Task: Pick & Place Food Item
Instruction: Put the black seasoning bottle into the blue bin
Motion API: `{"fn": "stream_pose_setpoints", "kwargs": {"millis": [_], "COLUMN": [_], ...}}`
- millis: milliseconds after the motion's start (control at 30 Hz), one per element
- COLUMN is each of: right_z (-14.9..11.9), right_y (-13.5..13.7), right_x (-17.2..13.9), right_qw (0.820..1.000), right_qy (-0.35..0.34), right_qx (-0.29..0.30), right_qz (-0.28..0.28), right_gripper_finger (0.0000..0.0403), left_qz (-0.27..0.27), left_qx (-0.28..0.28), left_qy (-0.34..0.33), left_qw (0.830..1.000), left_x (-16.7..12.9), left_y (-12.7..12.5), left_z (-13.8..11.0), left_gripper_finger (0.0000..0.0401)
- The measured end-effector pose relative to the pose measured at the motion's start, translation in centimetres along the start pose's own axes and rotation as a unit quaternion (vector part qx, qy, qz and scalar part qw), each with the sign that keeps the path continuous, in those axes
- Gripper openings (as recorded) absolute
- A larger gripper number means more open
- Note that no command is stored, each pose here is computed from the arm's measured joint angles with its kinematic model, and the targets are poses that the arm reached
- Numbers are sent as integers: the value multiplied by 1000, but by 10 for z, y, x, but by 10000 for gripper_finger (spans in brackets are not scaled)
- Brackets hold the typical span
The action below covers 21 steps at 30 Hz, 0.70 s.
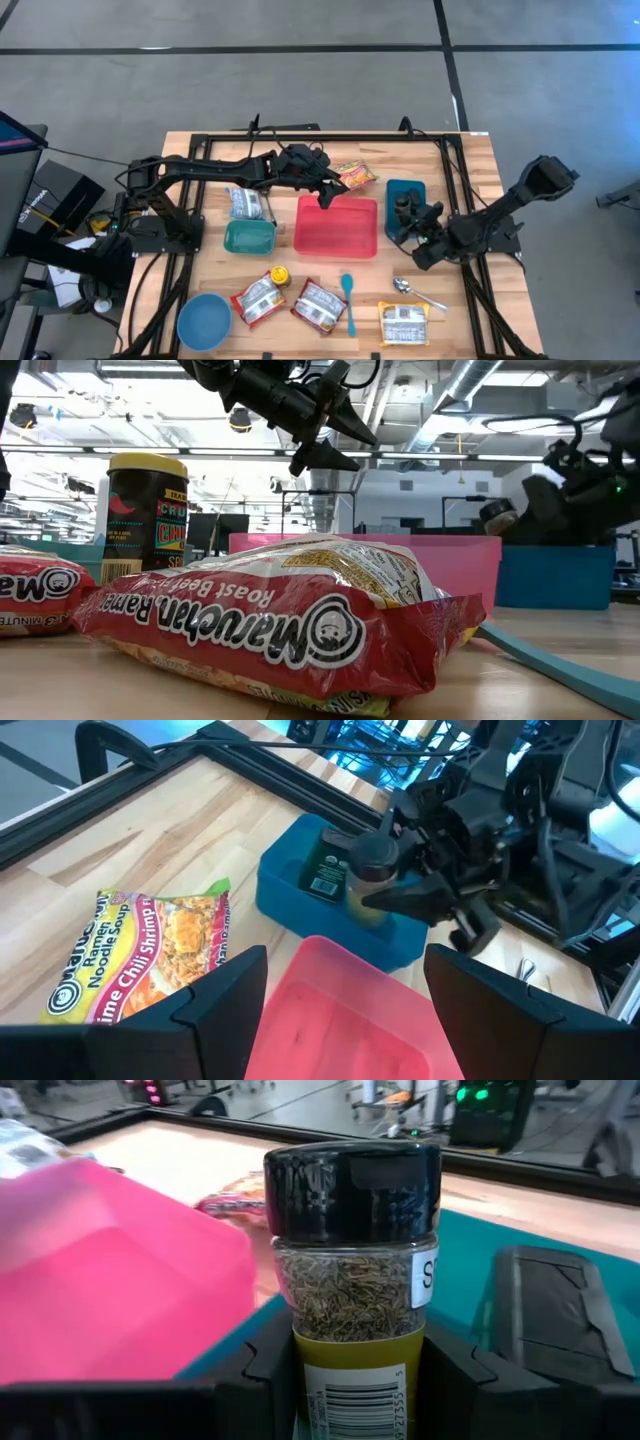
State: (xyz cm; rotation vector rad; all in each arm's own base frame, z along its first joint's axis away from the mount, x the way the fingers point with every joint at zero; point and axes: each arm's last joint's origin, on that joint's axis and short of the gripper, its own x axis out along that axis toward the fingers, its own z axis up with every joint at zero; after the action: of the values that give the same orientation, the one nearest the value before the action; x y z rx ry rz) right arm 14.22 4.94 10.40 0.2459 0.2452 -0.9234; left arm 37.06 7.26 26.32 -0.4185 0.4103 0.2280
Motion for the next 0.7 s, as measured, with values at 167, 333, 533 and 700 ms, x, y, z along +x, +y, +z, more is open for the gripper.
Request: {"fn": "stream_pose_setpoints", "kwargs": {"millis": [167, 333, 533, 700], "right_z": [-6, -7, -4, -2], "right_y": [2, 2, 0, -2], "right_x": [6, 8, 14, 19], "right_qw": [1000, 1000, 999, 998], "right_qy": [-3, -3, -1, 17], "right_qx": [-4, -2, 11, 20], "right_qz": [-14, -18, -36, -49], "right_gripper_finger": [132, 135, 159, 188], "left_qz": [1, 1, 1, 1], "left_qx": [0, 0, 0, 0], "left_qy": [-1, -1, -2, -2], "left_qw": [1000, 1000, 1000, 1000], "left_x": [0, 0, 0, 0], "left_y": [0, 0, 0, 0], "left_z": [0, 0, 0, 0], "left_gripper_finger": [266, 266, 266, 266]}}
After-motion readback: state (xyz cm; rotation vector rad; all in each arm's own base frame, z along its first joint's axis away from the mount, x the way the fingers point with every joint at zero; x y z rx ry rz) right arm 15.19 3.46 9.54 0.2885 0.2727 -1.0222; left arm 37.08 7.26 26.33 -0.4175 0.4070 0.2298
